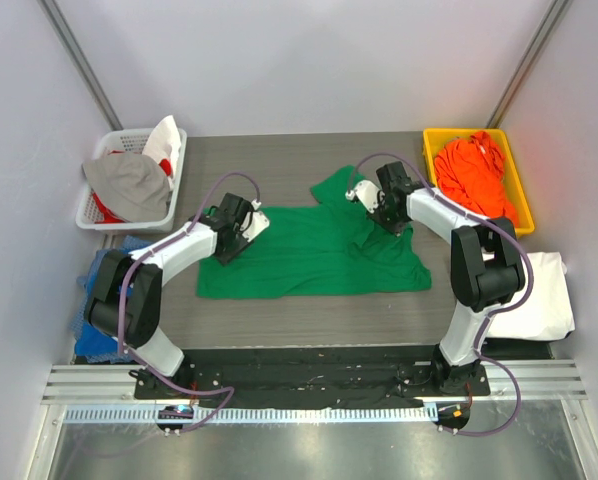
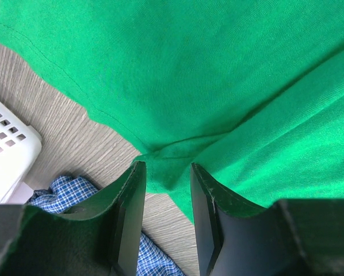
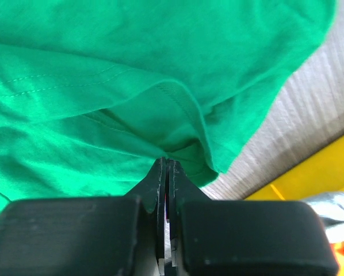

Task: Fold and stack the t-shirts
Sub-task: Fold the tshirt

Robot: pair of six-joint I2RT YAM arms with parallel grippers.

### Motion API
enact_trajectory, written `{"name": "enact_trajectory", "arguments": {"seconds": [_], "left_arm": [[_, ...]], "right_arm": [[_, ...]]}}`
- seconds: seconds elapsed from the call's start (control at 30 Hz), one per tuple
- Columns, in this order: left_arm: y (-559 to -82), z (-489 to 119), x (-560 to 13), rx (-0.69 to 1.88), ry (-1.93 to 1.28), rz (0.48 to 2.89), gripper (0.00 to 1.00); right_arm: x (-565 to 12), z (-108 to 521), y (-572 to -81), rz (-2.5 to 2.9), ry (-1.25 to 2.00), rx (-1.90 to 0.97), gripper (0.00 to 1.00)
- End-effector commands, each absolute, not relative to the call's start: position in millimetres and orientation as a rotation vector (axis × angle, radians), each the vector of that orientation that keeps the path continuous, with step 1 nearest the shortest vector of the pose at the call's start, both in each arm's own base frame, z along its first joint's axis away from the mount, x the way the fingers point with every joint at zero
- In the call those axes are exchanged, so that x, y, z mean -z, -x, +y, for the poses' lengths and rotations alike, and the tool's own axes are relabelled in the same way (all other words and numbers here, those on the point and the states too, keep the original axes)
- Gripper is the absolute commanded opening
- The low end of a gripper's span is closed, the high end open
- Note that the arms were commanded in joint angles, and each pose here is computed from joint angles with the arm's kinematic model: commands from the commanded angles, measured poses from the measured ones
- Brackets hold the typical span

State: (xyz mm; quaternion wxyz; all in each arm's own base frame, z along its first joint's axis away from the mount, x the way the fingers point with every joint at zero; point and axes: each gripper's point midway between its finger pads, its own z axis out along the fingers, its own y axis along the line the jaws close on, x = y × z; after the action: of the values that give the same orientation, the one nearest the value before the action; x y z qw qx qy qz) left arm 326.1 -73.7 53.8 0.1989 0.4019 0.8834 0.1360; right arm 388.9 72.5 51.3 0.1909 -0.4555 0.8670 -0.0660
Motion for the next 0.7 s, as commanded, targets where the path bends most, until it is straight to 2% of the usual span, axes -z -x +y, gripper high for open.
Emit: {"name": "enact_trajectory", "arguments": {"seconds": [0.0, 0.47, 0.57, 0.6, 0.67], "left_arm": [[-342.4, -79.6, -62.9, -0.39, -1.088, 2.424, 0.41], [-347.2, -79.0, -64.3, -0.409, -1.084, 2.408, 0.41], [-347.3, -79.0, -64.9, -0.409, -1.084, 2.405, 0.41], [-347.3, -78.9, -64.8, -0.41, -1.087, 2.406, 0.41], [-347.1, -79.2, -64.4, -0.408, -1.085, 2.406, 0.41]], "right_arm": [[-73.2, 74.6, -410.5, 2.376, 1.251, 0.242, 0.01], [-70.1, 73.2, -439.0, 2.383, 1.249, 0.308, 0.01], [-67.0, 71.2, -441.5, 2.391, 1.246, 0.327, 0.16], [-66.9, 71.1, -441.8, 2.393, 1.242, 0.328, 0.25], [-69.2, 71.9, -442.9, 2.389, 1.232, 0.326, 0.34]]}}
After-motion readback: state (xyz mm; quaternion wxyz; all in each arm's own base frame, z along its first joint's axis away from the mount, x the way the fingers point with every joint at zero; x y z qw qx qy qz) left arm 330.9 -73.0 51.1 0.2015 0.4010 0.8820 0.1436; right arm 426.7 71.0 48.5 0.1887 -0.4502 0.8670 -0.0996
